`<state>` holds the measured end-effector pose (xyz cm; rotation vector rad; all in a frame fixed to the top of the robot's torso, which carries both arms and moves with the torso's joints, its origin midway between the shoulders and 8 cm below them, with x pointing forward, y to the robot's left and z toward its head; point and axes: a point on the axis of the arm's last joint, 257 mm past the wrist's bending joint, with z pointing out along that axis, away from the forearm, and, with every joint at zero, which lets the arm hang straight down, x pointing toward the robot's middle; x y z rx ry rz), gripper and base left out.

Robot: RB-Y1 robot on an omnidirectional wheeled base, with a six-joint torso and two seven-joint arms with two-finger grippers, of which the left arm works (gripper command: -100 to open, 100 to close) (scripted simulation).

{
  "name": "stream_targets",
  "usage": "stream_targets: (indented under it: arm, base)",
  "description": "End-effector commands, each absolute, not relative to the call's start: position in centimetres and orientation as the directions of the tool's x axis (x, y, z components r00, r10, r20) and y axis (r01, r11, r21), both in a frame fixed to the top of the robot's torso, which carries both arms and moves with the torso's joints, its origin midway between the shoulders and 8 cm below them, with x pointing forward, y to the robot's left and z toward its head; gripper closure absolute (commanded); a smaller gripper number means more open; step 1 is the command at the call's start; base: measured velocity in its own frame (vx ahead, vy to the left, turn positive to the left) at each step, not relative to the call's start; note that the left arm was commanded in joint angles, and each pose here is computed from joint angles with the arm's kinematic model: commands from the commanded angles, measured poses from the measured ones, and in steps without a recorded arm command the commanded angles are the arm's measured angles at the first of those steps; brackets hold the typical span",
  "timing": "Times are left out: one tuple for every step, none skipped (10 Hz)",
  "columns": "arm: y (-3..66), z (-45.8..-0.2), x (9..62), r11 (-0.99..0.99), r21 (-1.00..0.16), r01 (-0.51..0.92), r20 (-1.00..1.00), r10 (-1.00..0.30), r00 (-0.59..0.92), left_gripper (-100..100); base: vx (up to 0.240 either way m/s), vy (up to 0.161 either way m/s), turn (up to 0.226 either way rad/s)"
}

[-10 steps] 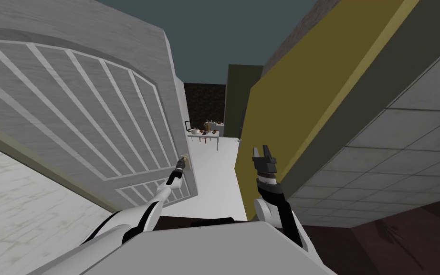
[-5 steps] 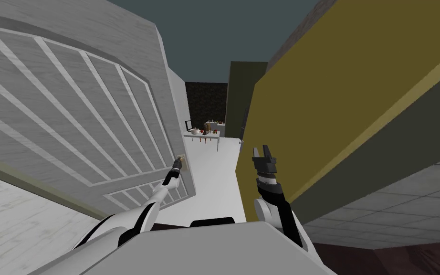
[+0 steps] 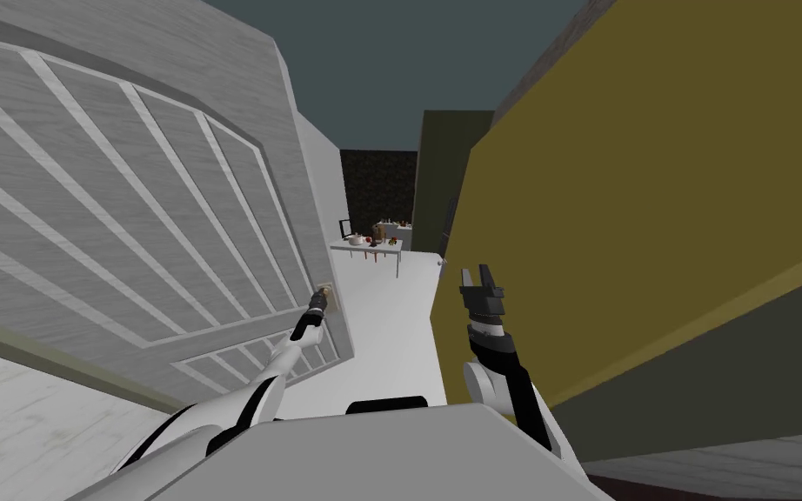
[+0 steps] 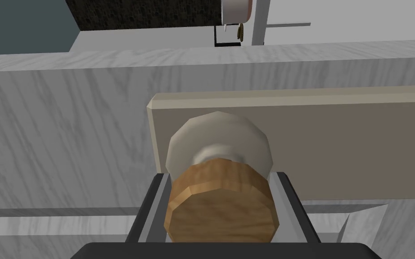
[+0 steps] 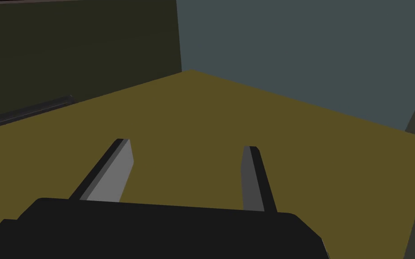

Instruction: Push the door open

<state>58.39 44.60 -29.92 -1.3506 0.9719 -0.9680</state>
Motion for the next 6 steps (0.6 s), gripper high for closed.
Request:
stream_targets:
  arm:
    - [45.2,-29.4,58.6,0.002,-1.000,0.005,0.000,-0.946,0.324,100]
    - [46.1,-29.6,58.3,0.000,-1.000,0.001,0.000,-0.940,0.340,100]
    - [46.4,-29.6,58.1,0.000,-1.000,0.000,0.000,-0.938,0.346,100]
    - [46.9,-29.6,58.0,0.000,-1.000,0.000,0.000,-0.935,0.354,100]
    - [47.2,-29.6,57.9,0.000,-1.000,0.000,0.000,-0.933,0.360,100]
    - [46.8,-30.2,57.7,-0.003,-1.000,-0.008,0.000,-0.935,0.356,100]
  base:
    - [0.061,-0.031,0.041]
    - [0.117,-0.052,0.025]
    - [0.174,-0.064,0.059]
    - [0.177,-0.073,0.052]
    - [0.166,-0.061,0.048]
    - [0.073,-0.019,0.030]
